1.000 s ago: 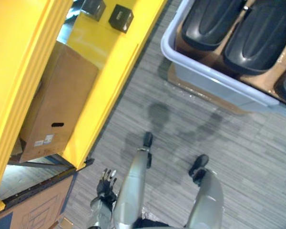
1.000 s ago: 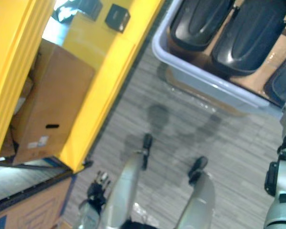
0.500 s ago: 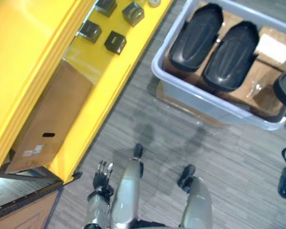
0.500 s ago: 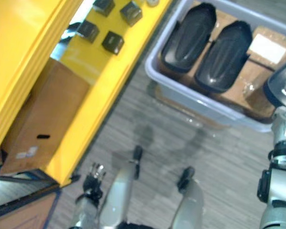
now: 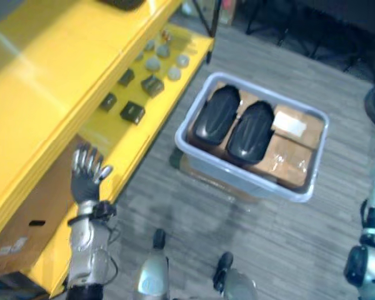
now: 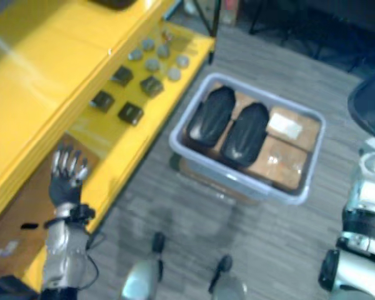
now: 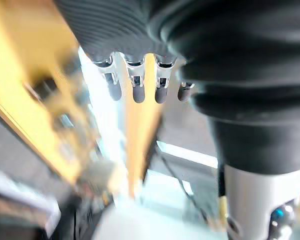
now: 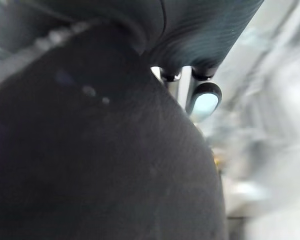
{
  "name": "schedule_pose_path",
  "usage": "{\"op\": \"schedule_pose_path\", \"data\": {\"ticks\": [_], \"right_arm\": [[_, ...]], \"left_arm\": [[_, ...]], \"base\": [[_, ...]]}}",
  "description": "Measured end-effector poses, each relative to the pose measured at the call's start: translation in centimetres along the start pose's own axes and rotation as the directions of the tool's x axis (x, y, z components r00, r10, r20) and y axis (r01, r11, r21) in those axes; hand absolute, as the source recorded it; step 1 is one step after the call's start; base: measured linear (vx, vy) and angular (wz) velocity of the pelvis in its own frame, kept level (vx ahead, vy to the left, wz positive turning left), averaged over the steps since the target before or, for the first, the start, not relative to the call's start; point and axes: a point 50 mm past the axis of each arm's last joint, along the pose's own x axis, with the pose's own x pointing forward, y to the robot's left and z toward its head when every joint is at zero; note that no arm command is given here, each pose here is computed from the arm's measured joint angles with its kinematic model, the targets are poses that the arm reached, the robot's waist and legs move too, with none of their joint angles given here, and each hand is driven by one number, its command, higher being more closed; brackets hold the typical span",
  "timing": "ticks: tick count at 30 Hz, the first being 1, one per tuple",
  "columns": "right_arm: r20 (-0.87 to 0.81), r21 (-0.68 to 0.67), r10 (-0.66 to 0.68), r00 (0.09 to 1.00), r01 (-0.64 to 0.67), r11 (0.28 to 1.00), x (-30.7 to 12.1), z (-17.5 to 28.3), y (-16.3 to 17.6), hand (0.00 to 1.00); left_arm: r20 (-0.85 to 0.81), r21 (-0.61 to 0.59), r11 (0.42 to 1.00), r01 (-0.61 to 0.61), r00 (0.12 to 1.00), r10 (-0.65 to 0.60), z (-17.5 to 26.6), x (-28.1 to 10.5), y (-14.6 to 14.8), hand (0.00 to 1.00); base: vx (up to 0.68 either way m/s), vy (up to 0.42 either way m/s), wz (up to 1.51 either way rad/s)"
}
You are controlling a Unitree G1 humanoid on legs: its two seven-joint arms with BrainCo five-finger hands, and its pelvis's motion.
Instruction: Walk over and take plastic housings, then place them on the shelf
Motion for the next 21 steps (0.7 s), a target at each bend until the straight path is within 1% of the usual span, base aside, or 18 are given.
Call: {"op": "schedule_pose_path", "data": {"ticks": [1, 5, 6, 8, 10, 11, 12, 15, 17, 21], "right_arm": [[0.073, -0.011, 0.065, 0.995, -0.064, 0.998, -0.9, 0.9, 1.2, 1.0], [0.265, -0.06, 0.203, 0.943, -0.194, 0.979, -2.9, 3.4, 3.5, 1.0], [0.313, -0.075, 0.241, 0.919, -0.229, 0.97, -3.6, 4.1, 4.2, 1.0], [0.363, -0.09, 0.304, 0.881, -0.291, 0.952, -4.7, 4.8, 5.1, 1.0], [0.4, -0.104, 0.378, 0.835, -0.368, 0.924, -6.1, 5.5, 6.6, 1.0], [0.406, -0.107, 0.394, 0.824, -0.386, 0.916, -6.5, 5.6, 6.9, 1.0], [0.416, -0.11, 0.429, 0.802, -0.423, 0.899, -7.1, 5.8, 7.4, 1.0], [0.425, -0.12, 0.502, 0.754, -0.502, 0.856, -8.4, 6.0, 8.5, 1.0], [0.437, -0.137, 0.532, 0.726, -0.531, 0.836, -8.9, 6.1, 8.9, 1.0], [0.442, -0.181, 0.581, 0.683, -0.566, 0.804, -9.8, 5.9, 9.5, 1.0]], "left_arm": [[-0.015, 0.022, 0.998, 0.052, 0.999, -0.052, 0.2, 0.8, -0.8, 0.0], [-0.052, 0.111, 0.975, 0.191, 0.981, -0.186, 0.7, 2.9, -3.4, 0.0], [-0.064, 0.115, 0.97, 0.215, 0.976, -0.209, 0.8, 3.3, -3.8, 0.0], [-0.12, 0.043, 0.966, 0.256, 0.961, -0.25, 0.5, 3.6, -4.4, 0.0], [-0.23, -0.077, 0.953, 0.293, 0.925, -0.303, -1.2, 3.6, -5.1, 0.0], [-0.256, -0.114, 0.948, 0.297, 0.913, -0.317, -1.6, 3.4, -5.2, 0.0], [-0.298, -0.176, 0.937, 0.301, 0.891, -0.342, -2.4, 3.2, -5.6, 0.0], [-0.346, -0.295, 0.913, 0.281, 0.859, -0.376, -3.5, 2.7, -6.1, 0.0], [-0.361, -0.332, 0.905, 0.266, 0.851, -0.382, -4.0, 2.6, -6.1, 0.0], [-0.402, -0.36, 0.906, 0.224, 0.839, -0.367, -5.0, 2.3, -5.8, 0.0]], "base": [[0.08, 0.016, -0.32], [0.04, 0.026, -0.2], [0.01, 0.044, -0.12], [0.0, 0.043, -0.2], [-0.02, 0.035, -0.15], [-0.03, 0.032, -0.12], [-0.04, 0.025, -0.11], [-0.08, 0.012, -0.06], [-0.11, -0.01, 0.0], [-0.12, -0.044, -0.01]]}}
